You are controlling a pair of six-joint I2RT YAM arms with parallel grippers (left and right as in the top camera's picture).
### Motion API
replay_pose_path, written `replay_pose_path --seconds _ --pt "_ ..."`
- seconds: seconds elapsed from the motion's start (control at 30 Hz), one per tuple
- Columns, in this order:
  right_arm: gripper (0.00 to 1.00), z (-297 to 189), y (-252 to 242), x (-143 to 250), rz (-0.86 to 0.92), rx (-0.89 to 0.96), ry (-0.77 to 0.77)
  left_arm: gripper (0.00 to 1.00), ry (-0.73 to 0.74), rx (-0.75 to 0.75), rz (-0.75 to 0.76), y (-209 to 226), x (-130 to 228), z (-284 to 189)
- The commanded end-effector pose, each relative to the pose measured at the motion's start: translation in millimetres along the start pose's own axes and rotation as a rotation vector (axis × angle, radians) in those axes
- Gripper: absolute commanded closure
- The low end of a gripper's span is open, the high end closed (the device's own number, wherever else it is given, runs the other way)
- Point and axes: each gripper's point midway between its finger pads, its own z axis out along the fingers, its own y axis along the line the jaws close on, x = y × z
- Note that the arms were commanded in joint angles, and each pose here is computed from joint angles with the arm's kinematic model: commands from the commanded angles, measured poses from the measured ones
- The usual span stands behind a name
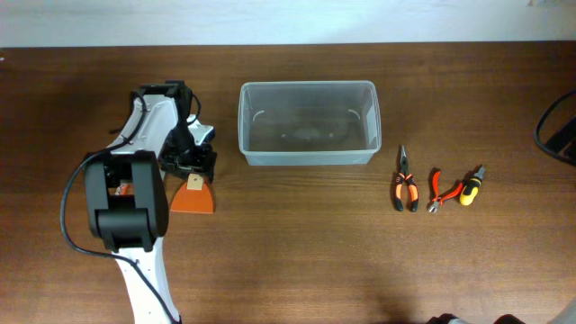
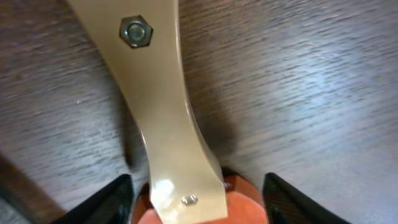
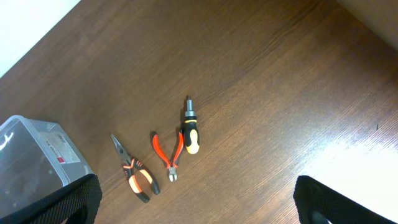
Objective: Pack container
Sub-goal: 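Lower the left gripper and grasp the orange scraper's wooden handle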
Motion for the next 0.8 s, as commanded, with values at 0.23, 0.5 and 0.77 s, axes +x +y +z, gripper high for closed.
replay_pose_path --seconds 0.23,0.5,0.77 --pt "0.01 -4 -4 0 0.016 0.015 -0.006 0.59 0.040 -0.058 -0.045 12 7 35" --pt "0.01 -4 -4 0 0.016 0.014 -0.006 0.98 0.065 -0.051 -0.050 8 12 32" --pt "0.01 -4 -4 1 0.017 0.015 -0.003 0.98 -0.012 -0.126 0.032 -16 -6 -16"
